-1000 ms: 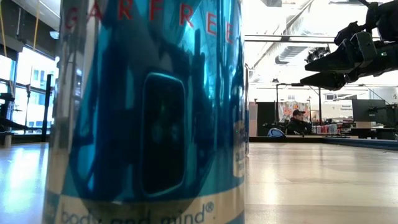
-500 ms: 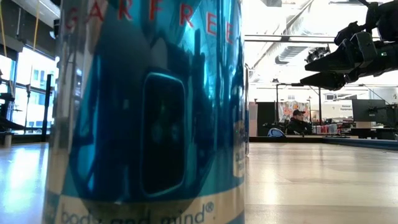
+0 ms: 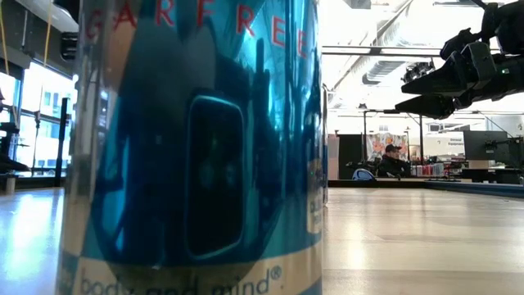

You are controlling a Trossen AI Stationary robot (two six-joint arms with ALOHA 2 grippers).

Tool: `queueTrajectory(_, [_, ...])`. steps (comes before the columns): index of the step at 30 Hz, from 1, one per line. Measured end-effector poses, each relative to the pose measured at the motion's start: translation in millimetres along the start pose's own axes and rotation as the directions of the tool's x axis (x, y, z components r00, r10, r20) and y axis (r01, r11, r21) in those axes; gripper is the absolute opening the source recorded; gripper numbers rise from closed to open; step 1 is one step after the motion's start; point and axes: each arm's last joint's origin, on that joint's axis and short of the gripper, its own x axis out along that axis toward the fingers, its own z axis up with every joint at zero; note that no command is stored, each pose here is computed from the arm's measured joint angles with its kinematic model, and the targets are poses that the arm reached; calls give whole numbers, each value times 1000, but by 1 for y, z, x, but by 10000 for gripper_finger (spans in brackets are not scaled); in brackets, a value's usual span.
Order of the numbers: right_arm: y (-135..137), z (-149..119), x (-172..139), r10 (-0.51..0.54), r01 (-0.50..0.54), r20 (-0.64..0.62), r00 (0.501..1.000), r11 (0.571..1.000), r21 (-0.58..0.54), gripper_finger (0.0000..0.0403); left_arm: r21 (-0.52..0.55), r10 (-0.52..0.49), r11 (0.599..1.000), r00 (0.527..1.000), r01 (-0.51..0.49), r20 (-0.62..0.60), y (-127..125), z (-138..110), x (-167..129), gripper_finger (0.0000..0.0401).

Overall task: Place canned beverage on shelf
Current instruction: Put the top white pink soda can on the shelf

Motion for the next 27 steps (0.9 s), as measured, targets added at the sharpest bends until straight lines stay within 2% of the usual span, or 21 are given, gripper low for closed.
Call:
queueTrajectory(9, [0,-1,0,0,0,-6,1000,1000,0,387,-2,100,995,995,-100,12,4,1,18,200])
queueTrajectory(14, [0,-1,0,0,0,-7,1000,1000,0,387,-54,136,989,991,-135,16,5,0,24,200])
queueTrajectory(19, [0,-1,0,0,0,-7,1000,1000,0,387,-64,135,989,991,-133,16,0,-2,25,200])
queueTrajectory(27, [0,-1,0,-1,1,-7,1000,1000,0,387,16,79,997,997,-80,10,-7,-3,15,200])
